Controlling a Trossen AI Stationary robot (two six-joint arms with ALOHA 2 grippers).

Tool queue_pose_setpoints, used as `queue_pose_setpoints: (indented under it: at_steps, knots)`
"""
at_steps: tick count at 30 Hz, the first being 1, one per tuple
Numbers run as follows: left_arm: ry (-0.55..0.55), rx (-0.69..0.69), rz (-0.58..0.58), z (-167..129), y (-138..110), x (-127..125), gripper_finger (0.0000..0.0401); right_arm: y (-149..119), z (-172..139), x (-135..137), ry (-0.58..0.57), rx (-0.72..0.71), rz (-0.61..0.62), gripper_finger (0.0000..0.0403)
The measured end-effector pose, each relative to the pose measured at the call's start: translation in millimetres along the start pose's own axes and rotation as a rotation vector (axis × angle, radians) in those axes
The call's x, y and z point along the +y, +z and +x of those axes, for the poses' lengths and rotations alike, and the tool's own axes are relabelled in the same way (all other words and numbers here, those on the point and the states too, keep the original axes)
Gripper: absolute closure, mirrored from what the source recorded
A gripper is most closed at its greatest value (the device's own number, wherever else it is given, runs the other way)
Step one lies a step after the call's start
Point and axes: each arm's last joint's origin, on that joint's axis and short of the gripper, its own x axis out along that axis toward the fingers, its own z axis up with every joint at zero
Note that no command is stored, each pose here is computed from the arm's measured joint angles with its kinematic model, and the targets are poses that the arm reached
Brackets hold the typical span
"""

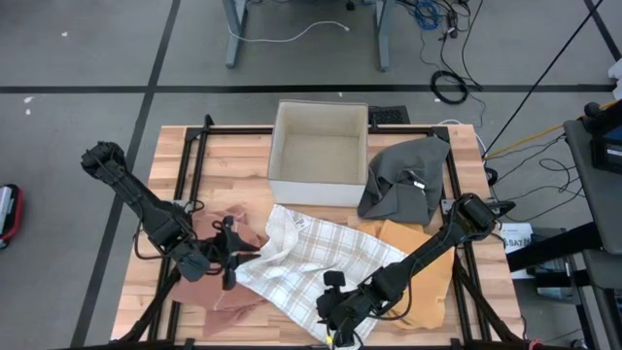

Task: Fold towel
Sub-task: Fold the white patterned towel

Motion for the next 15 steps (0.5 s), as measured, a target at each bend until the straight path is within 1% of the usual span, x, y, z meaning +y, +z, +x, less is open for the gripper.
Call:
queue_pose_setpoints:
  at_steps: [7,10,13,15]
  knots:
    - [0.0,0.0,-0.004,0.0,0.0,0.0,0.0323,-0.9,0.4,-4.3,-0.022,0.022,0.006,0.0259]
    - [0.001,0.001,0.007,0.0,-0.1,0.1,0.0323,-6.0,-1.7,-7.2,-0.054,0.08,-0.038,0.0259]
    - [-0.01,0.018,0.049,-0.5,-1.6,-0.2,0.0323,-15.2,-3.8,-7.0,-0.082,0.158,-0.072,0.0259]
    - [-0.02,0.026,0.069,-0.8,-2.2,-0.7,0.0323,-18.7,-4.8,-6.2,-0.086,0.186,-0.105,0.0259]
